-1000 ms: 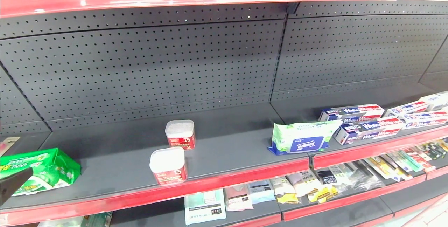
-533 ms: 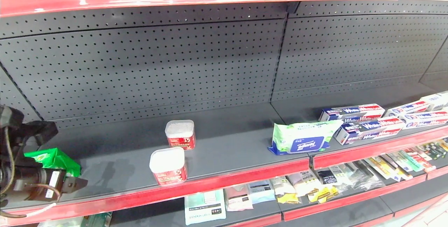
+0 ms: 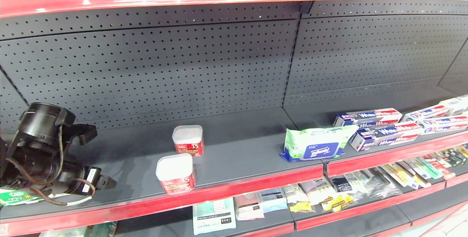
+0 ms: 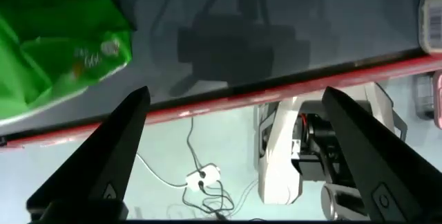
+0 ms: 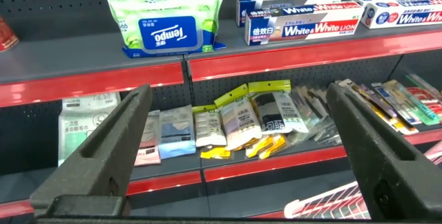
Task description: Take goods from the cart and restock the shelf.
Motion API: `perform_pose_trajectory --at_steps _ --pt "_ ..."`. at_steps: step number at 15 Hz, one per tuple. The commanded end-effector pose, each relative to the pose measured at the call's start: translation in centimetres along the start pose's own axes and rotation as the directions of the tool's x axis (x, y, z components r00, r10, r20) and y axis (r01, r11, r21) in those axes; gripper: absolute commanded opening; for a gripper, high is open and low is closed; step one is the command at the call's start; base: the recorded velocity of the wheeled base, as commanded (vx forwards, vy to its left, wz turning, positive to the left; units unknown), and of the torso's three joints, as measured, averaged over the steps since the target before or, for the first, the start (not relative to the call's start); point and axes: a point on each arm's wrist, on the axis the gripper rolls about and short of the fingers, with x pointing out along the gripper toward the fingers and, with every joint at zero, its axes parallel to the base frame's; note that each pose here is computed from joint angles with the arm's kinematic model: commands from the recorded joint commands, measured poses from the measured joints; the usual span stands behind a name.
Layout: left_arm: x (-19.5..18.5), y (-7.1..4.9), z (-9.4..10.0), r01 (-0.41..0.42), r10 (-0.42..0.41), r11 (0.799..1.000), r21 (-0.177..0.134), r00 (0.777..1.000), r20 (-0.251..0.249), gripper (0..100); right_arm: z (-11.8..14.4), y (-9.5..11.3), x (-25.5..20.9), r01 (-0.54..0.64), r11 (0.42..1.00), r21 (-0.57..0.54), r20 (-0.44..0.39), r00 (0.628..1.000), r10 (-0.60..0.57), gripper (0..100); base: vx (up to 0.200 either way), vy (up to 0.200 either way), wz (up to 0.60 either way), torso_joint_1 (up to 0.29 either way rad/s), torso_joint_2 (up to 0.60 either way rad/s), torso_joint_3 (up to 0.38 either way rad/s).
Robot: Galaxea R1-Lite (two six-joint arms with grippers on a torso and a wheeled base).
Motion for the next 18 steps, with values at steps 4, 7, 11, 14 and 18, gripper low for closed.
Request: perform_pose_trajectory --at_steps 4,7,11,14,18 --pt "2.4 -1.1 1.5 0.023 -0.022 0.999 0.032 0.999 -0.037 100 0.0 0.0 0.0 0.000 1.000 0.000 -0.001 1.000 0.000 100 0.000 0.000 0.00 0.000 0.00 0.000" --pt "2.8 -2.1 1.8 0.041 -0.038 0.997 0.063 0.998 -0.041 100 0.0 0.0 0.0 0.000 1.000 0.000 -0.001 1.000 0.000 100 0.000 0.000 0.00 0.000 0.00 0.000" --pt "3.1 -3.5 3.0 0.047 -0.047 0.999 0.022 0.999 -0.025 100 0.0 0.0 0.0 0.000 1.000 0.000 -0.001 1.000 0.000 100 0.000 0.000 0.00 0.000 0.00 0.000" --pt "3.7 -3.9 2.9 0.027 -0.027 1.000 0.003 0.999 -0.045 100 0.0 0.0 0.0 0.000 1.000 0.000 -0.001 1.000 0.000 100 0.000 0.000 0.00 0.000 0.00 0.000" --pt "4.7 -4.9 3.3 0.018 -0.019 0.999 -0.039 0.999 -0.030 100 0.0 0.0 0.0 0.000 1.000 0.000 -0.001 1.000 0.000 100 0.000 0.000 0.00 0.000 0.00 0.000"
